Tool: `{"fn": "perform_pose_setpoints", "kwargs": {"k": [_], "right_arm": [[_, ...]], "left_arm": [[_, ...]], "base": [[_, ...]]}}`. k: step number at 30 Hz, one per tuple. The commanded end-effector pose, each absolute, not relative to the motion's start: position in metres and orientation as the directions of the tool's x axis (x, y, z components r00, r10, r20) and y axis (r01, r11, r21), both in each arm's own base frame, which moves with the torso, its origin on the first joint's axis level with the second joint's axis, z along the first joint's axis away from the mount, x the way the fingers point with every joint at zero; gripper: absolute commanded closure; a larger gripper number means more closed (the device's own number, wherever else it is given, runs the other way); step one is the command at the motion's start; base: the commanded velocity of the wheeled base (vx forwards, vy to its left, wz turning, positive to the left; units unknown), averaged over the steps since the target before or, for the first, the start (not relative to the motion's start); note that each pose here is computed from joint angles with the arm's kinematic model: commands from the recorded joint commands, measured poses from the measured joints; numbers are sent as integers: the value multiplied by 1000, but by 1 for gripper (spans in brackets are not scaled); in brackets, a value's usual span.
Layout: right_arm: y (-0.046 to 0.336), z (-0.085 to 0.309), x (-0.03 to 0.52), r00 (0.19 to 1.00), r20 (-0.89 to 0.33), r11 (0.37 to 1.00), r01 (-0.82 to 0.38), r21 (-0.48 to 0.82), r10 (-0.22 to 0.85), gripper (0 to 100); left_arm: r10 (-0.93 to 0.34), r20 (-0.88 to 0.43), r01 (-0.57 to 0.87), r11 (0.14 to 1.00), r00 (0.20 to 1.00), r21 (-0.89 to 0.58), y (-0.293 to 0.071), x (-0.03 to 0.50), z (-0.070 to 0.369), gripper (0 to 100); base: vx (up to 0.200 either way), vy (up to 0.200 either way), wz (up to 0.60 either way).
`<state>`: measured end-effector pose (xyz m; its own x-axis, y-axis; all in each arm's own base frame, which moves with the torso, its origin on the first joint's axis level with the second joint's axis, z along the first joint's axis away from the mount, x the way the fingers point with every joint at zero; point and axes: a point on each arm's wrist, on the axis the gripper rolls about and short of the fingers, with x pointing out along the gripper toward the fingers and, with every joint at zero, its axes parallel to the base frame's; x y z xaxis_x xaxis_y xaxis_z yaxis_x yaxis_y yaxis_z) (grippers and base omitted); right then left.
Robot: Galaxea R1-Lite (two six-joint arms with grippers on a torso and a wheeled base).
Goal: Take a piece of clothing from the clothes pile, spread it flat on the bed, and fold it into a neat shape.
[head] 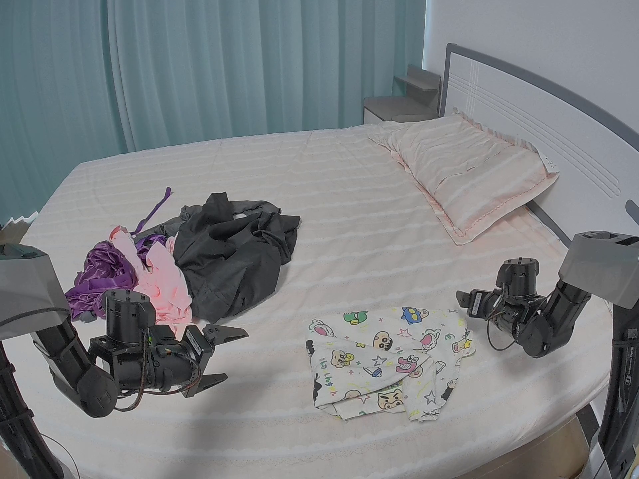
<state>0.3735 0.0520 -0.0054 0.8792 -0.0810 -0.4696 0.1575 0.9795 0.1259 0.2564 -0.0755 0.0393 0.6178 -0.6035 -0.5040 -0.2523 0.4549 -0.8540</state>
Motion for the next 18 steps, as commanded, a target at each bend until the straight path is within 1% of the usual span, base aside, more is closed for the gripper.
{"fn": "perform_pose_setpoints", "kwargs": {"k": [1, 2, 3, 4, 5, 6, 9, 10, 11, 14, 17, 18], "right_arm": [[56, 21, 331, 853, -518, 944, 115, 308, 65, 0], [64, 26, 321, 844, -523, 919, 102, 380, 122, 0], [68, 30, 315, 840, -520, 904, 94, 417, 152, 0], [68, 31, 315, 838, -522, 902, 93, 422, 158, 0], [77, 37, 302, 823, -526, 890, 54, 452, 217, 0], [83, 37, 295, 809, -536, 893, 34, 449, 239, 0], [102, 33, 286, 782, -554, 898, -15, 441, 285, 0], [102, 33, 286, 782, -554, 898, -15, 441, 285, 0], [113, 29, 283, 766, -562, 897, -44, 439, 313, 0], [129, 24, 281, 746, -567, 892, -78, 446, 349, 0], [139, 22, 279, 735, -570, 881, -79, 466, 367, 0], [146, 21, 277, 735, -569, 868, -52, 494, 368, 0]], "left_arm": [[-603, -505, -253, 455, 618, -854, -76, 256, 39, 0], [-603, -505, -253, 455, 618, -854, -76, 256, 39, 0], [-603, -505, -253, 455, 618, -854, -76, 256, 39, 0], [-603, -505, -253, 455, 618, -854, -76, 256, 39, 0], [-603, -505, -253, 455, 618, -854, -76, 256, 39, 0], [-603, -505, -253, 455, 618, -854, -76, 256, 39, 0], [-603, -506, -254, 456, 617, -853, -76, 256, 39, 0], [-603, -506, -254, 456, 617, -853, -76, 256, 39, 0], [-606, -507, -251, 459, 613, -852, -78, 255, 39, 0], [-597, -518, -253, 473, 612, -844, -81, 255, 36, 0], [-587, -527, -247, 492, 614, -835, -83, 255, 34, 0], [-583, -533, -243, 503, 613, -830, -83, 254, 33, 0]], "base": [[0, 0, 0], [0, 0, 0], [0, 0, 0], [0, 0, 0], [0, 0, 0], [0, 0, 0], [0, 0, 0], [0, 0, 0], [0, 0, 0], [0, 0, 0], [0, 0, 0], [0, 0, 0]]}}
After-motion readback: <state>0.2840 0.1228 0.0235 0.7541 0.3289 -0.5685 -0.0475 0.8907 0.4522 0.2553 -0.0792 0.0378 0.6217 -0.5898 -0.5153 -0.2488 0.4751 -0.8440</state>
